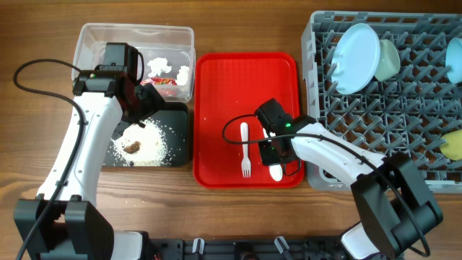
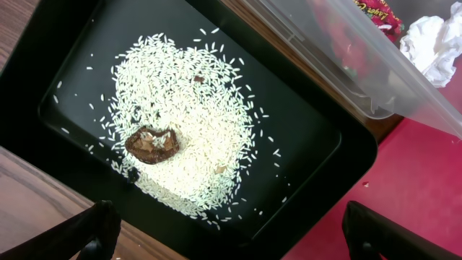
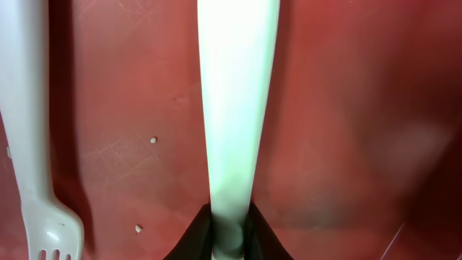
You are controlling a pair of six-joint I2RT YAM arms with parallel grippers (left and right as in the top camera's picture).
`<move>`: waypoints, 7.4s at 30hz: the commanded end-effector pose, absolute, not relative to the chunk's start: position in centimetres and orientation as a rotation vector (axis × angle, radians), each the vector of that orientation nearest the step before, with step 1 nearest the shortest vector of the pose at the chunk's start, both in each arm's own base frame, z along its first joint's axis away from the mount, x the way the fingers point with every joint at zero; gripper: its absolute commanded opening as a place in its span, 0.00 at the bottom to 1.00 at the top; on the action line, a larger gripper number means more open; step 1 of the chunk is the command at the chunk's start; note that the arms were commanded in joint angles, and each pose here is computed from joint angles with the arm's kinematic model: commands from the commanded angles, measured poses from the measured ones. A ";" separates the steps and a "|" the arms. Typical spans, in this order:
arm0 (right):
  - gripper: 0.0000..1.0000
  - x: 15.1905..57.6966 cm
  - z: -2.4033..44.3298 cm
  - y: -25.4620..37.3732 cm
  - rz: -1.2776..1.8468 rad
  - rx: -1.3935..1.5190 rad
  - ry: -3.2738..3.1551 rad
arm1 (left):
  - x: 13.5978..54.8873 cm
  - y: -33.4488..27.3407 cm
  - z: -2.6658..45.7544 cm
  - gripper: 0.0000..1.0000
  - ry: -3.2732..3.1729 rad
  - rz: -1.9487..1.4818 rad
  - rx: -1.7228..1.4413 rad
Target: Sort waste into correct bins and load items into the dishwasher rack
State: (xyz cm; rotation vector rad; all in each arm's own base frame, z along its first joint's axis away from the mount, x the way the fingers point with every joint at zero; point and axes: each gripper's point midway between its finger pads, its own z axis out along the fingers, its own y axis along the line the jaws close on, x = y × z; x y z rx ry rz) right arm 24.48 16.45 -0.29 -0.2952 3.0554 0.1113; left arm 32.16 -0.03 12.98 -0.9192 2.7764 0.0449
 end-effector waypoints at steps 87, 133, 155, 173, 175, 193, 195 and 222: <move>0.62 26.3 -0.1 22.6 0.230 -0.295 3.188 | 32.1 0.3 13.3 1.00 2.752 0.051 -0.950; 0.28 30.8 10.6 2.4 -0.043 0.044 2.940 | 32.1 0.3 13.3 1.00 2.753 0.051 -0.950; 1.00 33.8 17.1 6.9 0.386 -0.107 2.656 | 32.8 -4.7 13.4 1.00 2.866 -0.098 -0.464; 1.00 26.7 21.0 4.4 0.320 -0.066 2.387 | 24.4 -6.0 14.1 1.00 2.717 -0.249 -0.330; 1.00 25.4 21.6 4.4 0.315 -0.072 2.316 | 23.3 -5.3 15.9 1.00 2.607 -0.266 -0.365; 1.00 22.2 23.3 4.4 0.305 -0.085 2.196 | 17.8 -3.4 24.6 1.00 2.136 -0.403 -0.347; 1.00 22.2 23.2 4.3 0.299 -0.084 2.199 | 17.7 -3.4 24.4 1.00 2.145 -0.400 -0.348; 1.00 23.8 23.5 1.3 0.055 -0.061 1.453 | 17.7 -3.4 24.4 1.00 2.146 -0.399 -0.349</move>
